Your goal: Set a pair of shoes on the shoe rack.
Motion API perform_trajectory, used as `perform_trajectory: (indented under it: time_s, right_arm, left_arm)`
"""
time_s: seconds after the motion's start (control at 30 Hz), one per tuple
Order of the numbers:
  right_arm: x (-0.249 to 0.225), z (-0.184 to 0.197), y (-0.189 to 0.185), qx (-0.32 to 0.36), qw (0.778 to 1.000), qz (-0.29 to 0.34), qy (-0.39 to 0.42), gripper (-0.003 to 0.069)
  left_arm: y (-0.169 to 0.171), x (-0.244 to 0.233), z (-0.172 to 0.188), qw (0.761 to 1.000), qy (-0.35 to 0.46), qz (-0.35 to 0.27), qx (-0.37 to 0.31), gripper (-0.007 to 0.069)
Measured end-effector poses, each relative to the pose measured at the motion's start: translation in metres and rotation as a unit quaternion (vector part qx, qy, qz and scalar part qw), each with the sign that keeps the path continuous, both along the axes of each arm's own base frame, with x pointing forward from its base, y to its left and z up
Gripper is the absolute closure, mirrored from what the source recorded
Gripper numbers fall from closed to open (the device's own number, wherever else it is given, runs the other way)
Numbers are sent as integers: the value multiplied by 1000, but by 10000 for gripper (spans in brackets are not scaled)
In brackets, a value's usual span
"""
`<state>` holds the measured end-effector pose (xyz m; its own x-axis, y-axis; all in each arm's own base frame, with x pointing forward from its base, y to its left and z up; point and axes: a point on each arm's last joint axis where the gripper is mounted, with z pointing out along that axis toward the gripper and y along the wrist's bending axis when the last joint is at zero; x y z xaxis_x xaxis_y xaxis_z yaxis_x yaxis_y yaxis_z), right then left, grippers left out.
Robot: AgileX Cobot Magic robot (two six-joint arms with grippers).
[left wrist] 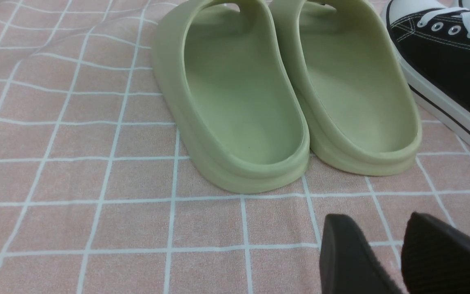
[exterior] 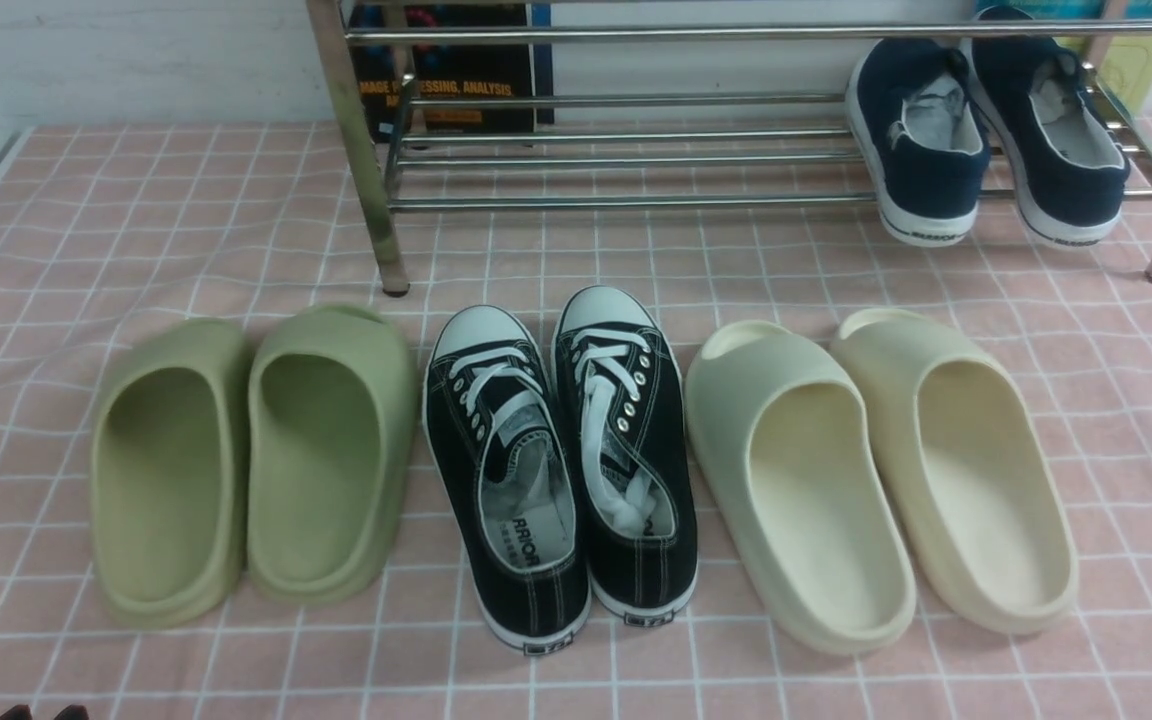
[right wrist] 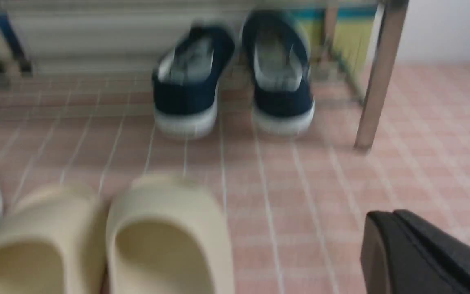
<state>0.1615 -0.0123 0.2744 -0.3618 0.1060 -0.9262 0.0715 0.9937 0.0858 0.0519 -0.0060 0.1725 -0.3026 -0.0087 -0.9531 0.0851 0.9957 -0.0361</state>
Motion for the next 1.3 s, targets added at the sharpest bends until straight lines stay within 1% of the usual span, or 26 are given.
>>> perform_trajectory:
  time_s: [0.07, 0.1, 0.2, 0.23, 0.27, 0.37, 0.4, 0.43, 0.5, 0.53, 0.63, 0.7, 0.83, 1.3]
  right_arm:
    - [-5, -15, 5, 5, 999, 24, 49, 673]
    - [-6, -17, 6, -3, 998, 35, 58, 673]
    - [-13, -16, 9, -40, 995, 66, 68, 671]
    - [-14, -15, 9, -40, 995, 67, 67, 671]
    - [-19, -11, 10, -58, 994, 74, 55, 670]
    - [-35, 2, 13, -75, 994, 78, 1, 668]
    - [-35, 2, 13, -76, 994, 79, 0, 668]
    - [-49, 8, 18, -89, 991, 90, -45, 667]
    - [-56, 9, 21, -101, 988, 92, -69, 667]
    - [-70, 10, 24, -120, 980, 119, -102, 667]
    - [-90, 2, 28, -150, 966, 147, -151, 667]
    - [-97, -5, 28, -146, 962, 148, -178, 667]
    - [-101, -11, 25, -130, 960, 127, -211, 664]
    - [-101, -23, 29, -128, 964, 153, -177, 656]
  left_arm:
    - [0, 0, 0, 1000, 0, 0, 0, 384]
    - [0, 0, 0, 1000, 0, 0, 0, 384]
    - [0, 0, 0, 1000, 0, 0, 0, 384]
    - [0, 0, 0, 1000, 0, 0, 0, 384]
    - [0, 0, 0, 1000, 0, 0, 0, 384]
    - [0, 0, 0, 1000, 0, 0, 0, 384]
    - [0, 0, 0, 1000, 0, 0, 0, 384]
    - [0, 0, 0, 1000, 0, 0, 0, 384]
    - [0, 0, 0, 1000, 0, 0, 0, 384]
    - [0, 0, 0, 1000, 0, 0, 0, 384]
    - [0, 0, 0, 1000, 0, 0, 0, 384]
    - [0, 0, 0, 1000, 0, 0, 1, 384]
    - [0, 0, 0, 1000, 0, 0, 1, 384]
    - [0, 0, 0, 1000, 0, 0, 1, 384]
